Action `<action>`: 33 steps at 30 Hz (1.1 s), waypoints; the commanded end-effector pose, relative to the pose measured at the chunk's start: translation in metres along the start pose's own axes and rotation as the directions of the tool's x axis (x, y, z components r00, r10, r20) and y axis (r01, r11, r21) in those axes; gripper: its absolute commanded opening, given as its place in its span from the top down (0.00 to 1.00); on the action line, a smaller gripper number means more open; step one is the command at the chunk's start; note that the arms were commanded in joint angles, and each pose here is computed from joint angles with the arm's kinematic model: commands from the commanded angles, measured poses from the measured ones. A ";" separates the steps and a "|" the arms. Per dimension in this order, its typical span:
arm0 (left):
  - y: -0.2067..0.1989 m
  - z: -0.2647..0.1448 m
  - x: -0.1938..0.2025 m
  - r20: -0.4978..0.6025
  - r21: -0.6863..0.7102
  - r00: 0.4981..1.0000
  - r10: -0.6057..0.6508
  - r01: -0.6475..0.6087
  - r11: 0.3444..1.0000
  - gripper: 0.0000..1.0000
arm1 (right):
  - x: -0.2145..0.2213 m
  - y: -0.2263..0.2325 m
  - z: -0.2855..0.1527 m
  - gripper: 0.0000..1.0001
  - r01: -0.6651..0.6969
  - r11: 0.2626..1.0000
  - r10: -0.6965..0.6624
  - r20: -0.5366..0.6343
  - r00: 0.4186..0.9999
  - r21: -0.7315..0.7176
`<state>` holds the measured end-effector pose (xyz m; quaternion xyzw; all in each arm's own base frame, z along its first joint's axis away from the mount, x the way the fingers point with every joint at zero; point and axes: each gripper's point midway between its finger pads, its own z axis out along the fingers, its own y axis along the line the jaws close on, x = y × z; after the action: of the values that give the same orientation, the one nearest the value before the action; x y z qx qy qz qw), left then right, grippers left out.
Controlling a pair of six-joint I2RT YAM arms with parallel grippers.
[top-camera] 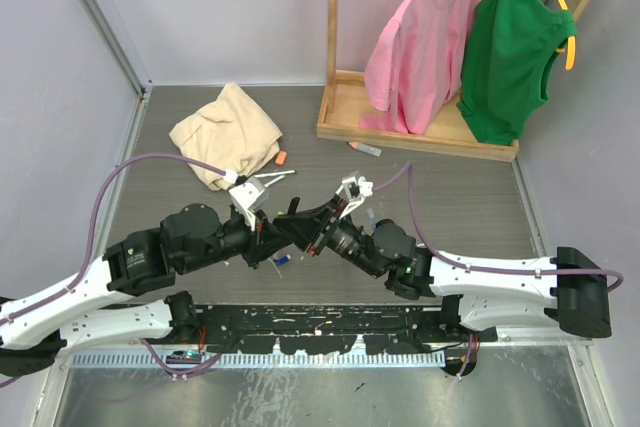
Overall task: Insert the pens into the pen caps
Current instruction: Press the pen cap onto the pen.
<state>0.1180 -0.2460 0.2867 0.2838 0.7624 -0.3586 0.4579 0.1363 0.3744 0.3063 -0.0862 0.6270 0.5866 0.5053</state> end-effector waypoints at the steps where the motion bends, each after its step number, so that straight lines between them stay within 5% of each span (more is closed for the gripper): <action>1: -0.022 -0.075 -0.204 0.698 0.109 0.700 -0.149 0.101 0.989 1.00 | 0.149 -0.032 -0.072 1.00 0.101 0.995 -0.078 -0.580 0.811 0.006; 10: -0.025 -0.070 -0.187 0.665 0.131 0.733 -0.143 0.074 0.989 1.00 | 0.032 0.006 -0.017 1.00 0.221 0.974 -0.220 -0.378 0.899 -0.040; 17: -0.022 -0.066 -0.176 0.642 0.117 0.755 -0.132 0.073 0.990 1.00 | -0.050 0.037 0.001 0.77 0.289 0.955 -0.295 -0.206 0.933 -0.062; 24: -0.018 -0.063 -0.170 0.629 0.104 0.766 -0.133 0.086 0.991 1.00 | -0.088 0.051 -0.007 0.60 0.300 0.953 -0.303 -0.085 0.949 -0.052; 33: -0.021 -0.057 -0.162 0.603 0.114 0.787 -0.131 0.078 0.990 1.00 | -0.116 0.053 -0.025 0.58 0.310 0.950 -0.310 0.017 0.951 -0.024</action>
<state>0.1448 -0.2400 0.4154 0.1552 0.6193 -0.4598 0.6172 0.1398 0.3247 0.4044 -0.1970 0.6138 0.5093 0.5702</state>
